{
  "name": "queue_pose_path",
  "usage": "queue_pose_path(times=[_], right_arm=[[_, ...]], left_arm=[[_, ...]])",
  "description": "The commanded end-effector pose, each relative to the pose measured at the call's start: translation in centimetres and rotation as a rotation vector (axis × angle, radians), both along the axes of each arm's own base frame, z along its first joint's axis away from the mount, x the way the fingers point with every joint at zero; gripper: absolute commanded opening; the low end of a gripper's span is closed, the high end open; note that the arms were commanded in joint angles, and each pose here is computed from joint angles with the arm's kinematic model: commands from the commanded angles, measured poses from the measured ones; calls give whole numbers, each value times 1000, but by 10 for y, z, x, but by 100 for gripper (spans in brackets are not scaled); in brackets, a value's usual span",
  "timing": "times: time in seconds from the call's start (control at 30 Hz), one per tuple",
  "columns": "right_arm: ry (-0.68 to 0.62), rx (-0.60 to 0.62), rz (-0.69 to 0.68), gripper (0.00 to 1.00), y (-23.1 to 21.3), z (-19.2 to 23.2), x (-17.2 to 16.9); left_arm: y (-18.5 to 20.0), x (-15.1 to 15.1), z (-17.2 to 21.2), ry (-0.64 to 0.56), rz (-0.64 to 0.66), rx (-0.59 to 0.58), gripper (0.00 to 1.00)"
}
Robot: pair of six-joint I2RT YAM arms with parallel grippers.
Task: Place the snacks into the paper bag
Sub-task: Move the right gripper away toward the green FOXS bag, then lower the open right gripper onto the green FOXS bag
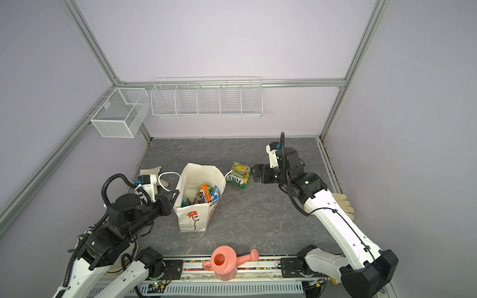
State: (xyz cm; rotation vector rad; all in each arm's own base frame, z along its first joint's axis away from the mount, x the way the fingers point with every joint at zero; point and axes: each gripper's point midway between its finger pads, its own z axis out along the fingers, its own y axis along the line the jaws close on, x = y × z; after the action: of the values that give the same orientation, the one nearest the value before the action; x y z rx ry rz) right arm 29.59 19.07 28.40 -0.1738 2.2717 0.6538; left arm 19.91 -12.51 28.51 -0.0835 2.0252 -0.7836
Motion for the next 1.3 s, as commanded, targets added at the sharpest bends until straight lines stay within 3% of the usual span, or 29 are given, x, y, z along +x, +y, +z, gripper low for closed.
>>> queue_pose_path(times=[0.0, 0.27, 0.67, 1.27], right_arm=[[1, 31, -3, 91, 0, 0, -1], [48, 56, 34, 90, 6, -20, 0], [160, 200, 17, 90, 3, -57, 21], [279, 257, -30, 88, -8, -108, 40]], left_arm=[[2, 0, 9, -30, 9, -13, 0], [1, 0, 8, -27, 7, -15, 0], [4, -1, 5, -27, 13, -4, 0], [2, 3, 1, -18, 11, 15, 0]])
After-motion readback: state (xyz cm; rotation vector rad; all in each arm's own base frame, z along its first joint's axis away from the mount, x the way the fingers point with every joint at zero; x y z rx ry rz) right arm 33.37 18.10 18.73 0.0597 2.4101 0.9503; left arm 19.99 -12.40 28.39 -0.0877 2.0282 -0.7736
